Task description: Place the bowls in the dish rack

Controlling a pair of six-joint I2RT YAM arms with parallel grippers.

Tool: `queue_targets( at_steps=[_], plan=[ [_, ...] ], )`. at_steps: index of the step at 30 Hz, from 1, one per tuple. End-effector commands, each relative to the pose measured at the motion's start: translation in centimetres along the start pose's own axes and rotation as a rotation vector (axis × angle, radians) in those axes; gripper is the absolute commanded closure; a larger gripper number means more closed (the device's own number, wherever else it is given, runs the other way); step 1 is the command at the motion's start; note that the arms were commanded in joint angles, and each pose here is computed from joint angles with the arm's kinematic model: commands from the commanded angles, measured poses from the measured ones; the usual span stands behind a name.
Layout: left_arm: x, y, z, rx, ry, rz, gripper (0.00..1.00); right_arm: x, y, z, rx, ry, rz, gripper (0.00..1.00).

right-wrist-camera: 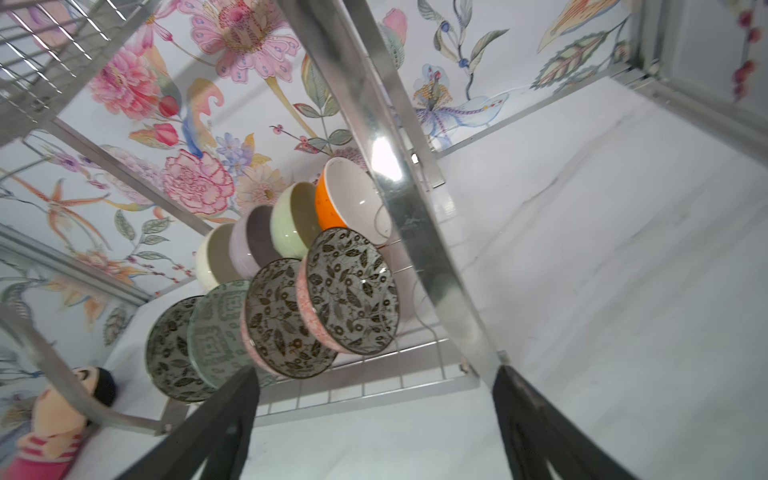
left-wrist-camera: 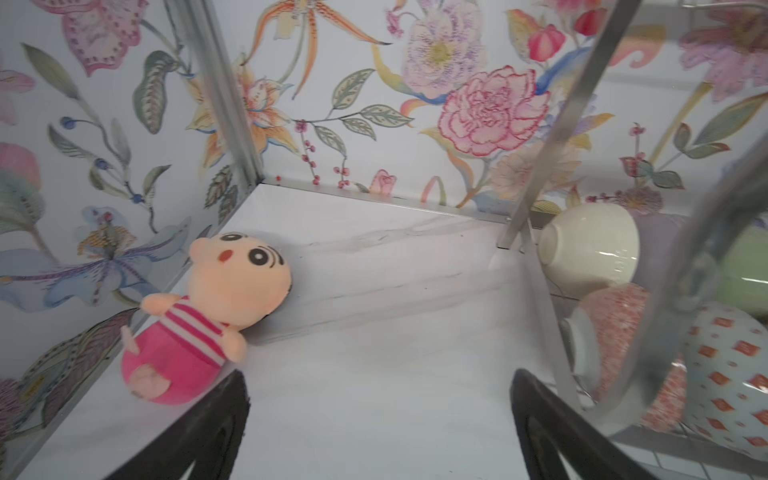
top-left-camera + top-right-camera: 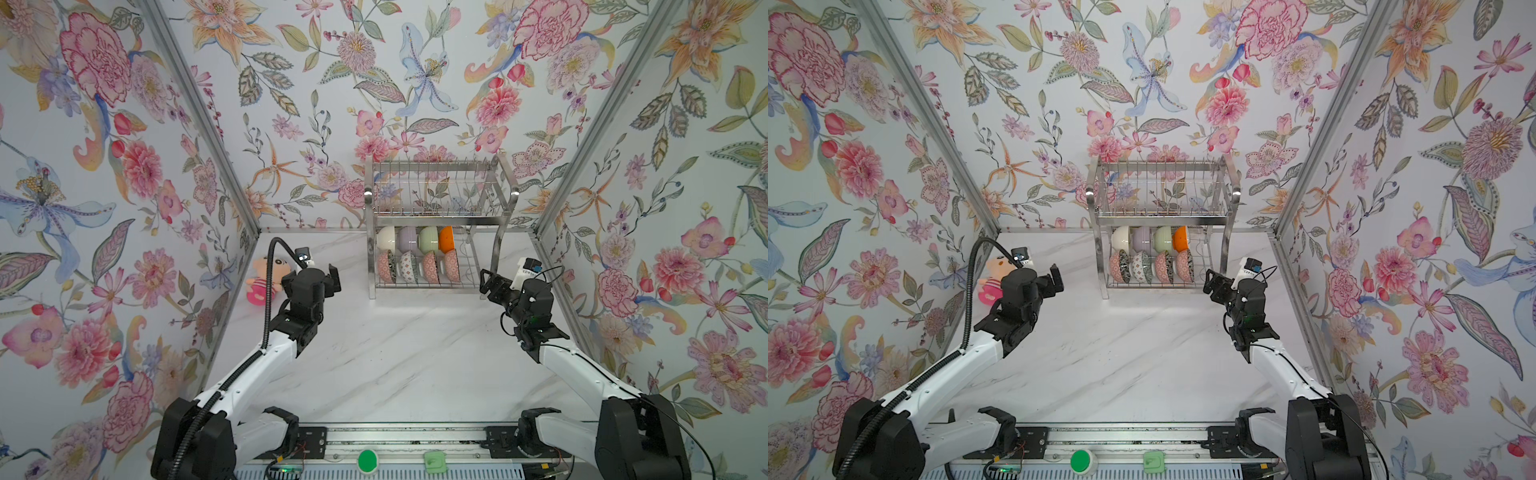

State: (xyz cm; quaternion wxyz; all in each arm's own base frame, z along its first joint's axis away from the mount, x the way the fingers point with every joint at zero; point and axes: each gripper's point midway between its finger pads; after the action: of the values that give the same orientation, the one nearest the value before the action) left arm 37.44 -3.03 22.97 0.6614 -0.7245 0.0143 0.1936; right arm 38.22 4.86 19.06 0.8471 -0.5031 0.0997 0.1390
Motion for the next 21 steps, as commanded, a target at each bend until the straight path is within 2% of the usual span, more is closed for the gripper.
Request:
queue_targets(
  at_steps=[1, 4, 8, 13, 16, 21],
  plan=[
    [0.1, 0.1, 4.4, -0.044, -0.154, -0.069, 0.01, -0.4, 0.6, -2.9, -0.003, 0.128, 0.039, 0.01],
    [0.2, -0.2, 7.3, -0.039, -0.264, -0.130, 0.01, -0.4, 0.2, -4.4, 0.016, 0.178, 0.041, 0.01],
    [0.8, 0.6, 10.1, -0.019, -0.376, -0.142, 0.01, -1.0, -0.6, -6.4, 0.017, 0.286, 0.007, 0.01],
    [2.0, 3.0, 12.0, 0.079, -0.484, -0.128, 0.01, -2.6, -1.4, -10.4, 0.007, 0.512, -0.087, 0.01],
    [3.1, 4.6, 12.4, 0.114, -0.496, -0.103, 0.00, -2.8, -1.0, -12.0, -0.027, 0.590, -0.103, 0.01],
    [5.0, 6.0, 11.6, 0.133, -0.445, -0.070, 0.01, -2.2, 0.4, -12.7, -0.091, 0.590, -0.091, 0.01]
  ],
)
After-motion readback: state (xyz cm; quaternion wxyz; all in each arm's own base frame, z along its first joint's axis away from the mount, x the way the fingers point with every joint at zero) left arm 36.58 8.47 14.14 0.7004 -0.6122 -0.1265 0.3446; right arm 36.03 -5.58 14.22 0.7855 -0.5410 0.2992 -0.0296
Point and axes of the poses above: each gripper's point midway between its finger pads, its own x axis out along the fingers, its own z axis along the line the jaws close on, y = z × x
